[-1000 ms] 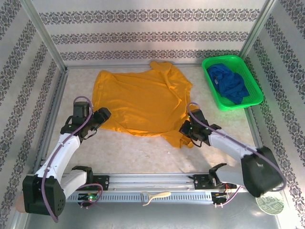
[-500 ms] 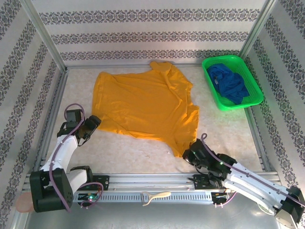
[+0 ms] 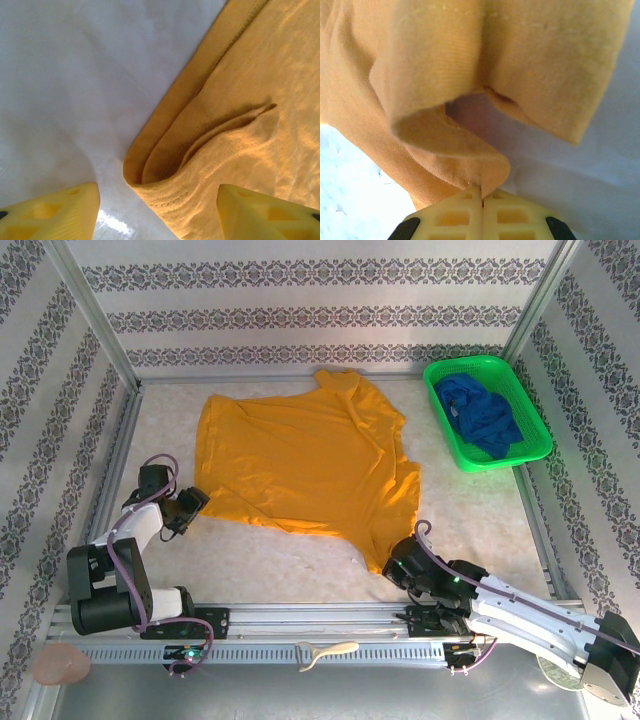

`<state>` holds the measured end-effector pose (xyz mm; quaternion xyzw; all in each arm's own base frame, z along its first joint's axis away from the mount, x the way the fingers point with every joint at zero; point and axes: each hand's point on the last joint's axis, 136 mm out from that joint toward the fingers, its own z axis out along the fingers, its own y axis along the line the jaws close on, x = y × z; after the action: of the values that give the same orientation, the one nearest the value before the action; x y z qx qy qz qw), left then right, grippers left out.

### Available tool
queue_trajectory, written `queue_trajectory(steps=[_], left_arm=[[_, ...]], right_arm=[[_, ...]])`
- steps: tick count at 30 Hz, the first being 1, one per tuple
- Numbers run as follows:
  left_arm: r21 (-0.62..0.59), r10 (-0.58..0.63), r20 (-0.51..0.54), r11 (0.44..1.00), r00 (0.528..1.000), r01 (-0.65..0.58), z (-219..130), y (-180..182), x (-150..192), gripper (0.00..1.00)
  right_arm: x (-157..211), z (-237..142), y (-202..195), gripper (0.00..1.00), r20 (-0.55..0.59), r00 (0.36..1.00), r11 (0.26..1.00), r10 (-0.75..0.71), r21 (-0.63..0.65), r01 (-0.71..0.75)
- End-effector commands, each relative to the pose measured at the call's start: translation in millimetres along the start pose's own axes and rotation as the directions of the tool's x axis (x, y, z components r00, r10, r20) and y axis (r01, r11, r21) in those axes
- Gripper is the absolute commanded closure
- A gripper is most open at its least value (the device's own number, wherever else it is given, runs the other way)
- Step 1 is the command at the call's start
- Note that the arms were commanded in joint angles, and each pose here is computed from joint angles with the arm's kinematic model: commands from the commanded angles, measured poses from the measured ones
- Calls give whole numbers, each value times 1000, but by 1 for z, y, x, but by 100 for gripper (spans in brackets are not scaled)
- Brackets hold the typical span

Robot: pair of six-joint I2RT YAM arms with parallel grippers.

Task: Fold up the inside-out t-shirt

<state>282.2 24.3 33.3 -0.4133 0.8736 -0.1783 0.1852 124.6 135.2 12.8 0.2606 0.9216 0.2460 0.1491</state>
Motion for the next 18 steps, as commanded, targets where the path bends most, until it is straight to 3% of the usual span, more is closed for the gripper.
queue_trajectory(steps=[1, 7, 11, 18], left_arm=[[36, 28, 26, 999, 999, -29, 2, -7, -9, 37], [33, 30, 7, 999, 1000, -30, 16, -7, -13, 37], [54, 51, 0, 997, 999, -51, 17, -14, -16, 51], [70, 87, 103, 993, 991, -95, -13, -25, -28, 48]], right_arm=[[-8, 0, -2, 100, 50, 999, 1000, 21, -9, -21], [-9, -2, -1, 100, 56, 998, 1000, 22, -12, -22], [-10, -5, 3, 100, 60, 998, 1000, 16, -16, -15], [-11, -5, 3, 100, 64, 998, 1000, 16, -13, -15]])
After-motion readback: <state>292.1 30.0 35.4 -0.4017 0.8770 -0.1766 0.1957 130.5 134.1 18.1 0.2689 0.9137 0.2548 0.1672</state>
